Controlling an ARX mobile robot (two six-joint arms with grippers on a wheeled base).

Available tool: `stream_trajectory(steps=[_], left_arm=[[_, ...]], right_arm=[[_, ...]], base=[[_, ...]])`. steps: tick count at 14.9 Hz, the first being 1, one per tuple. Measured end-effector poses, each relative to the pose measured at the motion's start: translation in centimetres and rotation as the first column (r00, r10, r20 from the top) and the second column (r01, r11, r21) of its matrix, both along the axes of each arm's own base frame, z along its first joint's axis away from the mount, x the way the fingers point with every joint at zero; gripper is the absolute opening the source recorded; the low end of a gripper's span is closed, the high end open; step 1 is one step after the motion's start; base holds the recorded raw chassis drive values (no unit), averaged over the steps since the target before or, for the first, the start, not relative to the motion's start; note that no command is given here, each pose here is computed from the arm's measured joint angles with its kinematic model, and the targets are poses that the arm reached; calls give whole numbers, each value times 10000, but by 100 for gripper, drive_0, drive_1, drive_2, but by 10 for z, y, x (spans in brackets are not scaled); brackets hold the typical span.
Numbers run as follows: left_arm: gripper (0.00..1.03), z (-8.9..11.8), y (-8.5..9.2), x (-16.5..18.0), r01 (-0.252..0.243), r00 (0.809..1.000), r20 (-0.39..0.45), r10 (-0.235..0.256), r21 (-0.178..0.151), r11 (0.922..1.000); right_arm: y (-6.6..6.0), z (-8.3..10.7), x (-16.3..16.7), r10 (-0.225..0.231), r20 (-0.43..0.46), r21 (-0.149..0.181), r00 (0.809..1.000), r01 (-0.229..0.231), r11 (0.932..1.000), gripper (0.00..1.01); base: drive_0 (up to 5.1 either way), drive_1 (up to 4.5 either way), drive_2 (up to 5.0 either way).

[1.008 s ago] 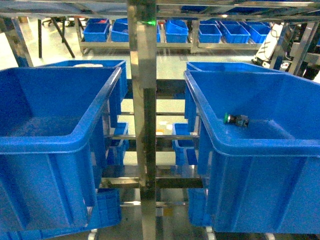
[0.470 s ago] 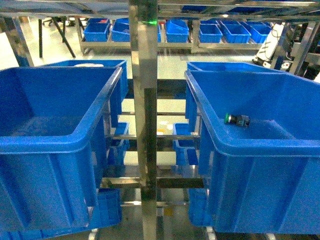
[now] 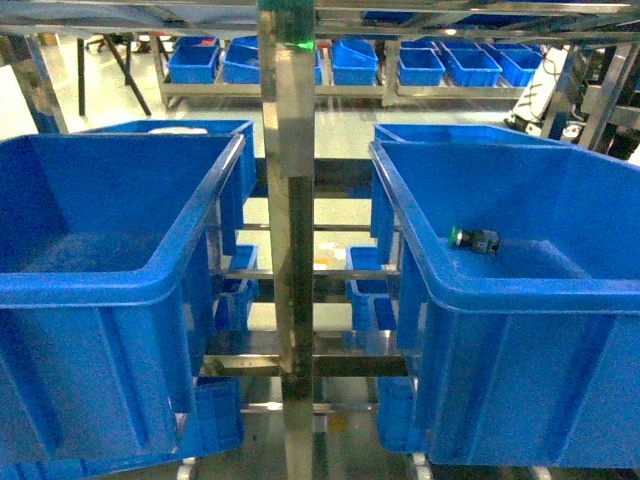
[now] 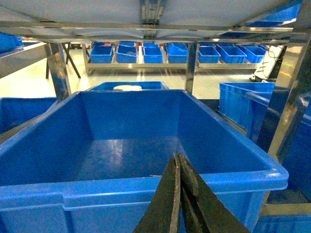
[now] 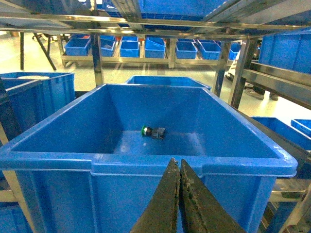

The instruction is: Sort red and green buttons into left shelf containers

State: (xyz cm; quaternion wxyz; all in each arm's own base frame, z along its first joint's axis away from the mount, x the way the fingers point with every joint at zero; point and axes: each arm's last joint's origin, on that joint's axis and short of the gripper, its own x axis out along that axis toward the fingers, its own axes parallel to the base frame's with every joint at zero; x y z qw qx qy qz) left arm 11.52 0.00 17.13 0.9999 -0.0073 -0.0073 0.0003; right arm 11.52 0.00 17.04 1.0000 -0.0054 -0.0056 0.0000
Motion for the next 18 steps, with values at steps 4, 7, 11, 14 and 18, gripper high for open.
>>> stream_trajectory(steps=[4,7,11,14,18], left_arm=[[2,0,0,-5,0,10000,0,0,0,10000],[2,-6,0,-14,81,9988,-492,-80,16,10000],[8,-5,0,-18,-15,9998,-195,16,34,10000],[13,-4,0,-18,11,9999,-134,-10,111,9999],[100,-4,0,-18,8,9999,-145,-6,141,9999]], right_arm=[[0,0,-5,0,38,0,10000,0,10000,2],[0,-7,-14,34,-522,-2,9986,-34,10000,2],[0,-4,-18,-4,-99,0,10000,4,10000,2],[0,-4,-18,4,-88,-4,10000,-4,10000,10],[0,-4,-18,4,-92,4,10000,-4,10000,100]], base=[[0,0,0],[0,0,0],[0,0,0],[0,0,0],[0,0,0]])
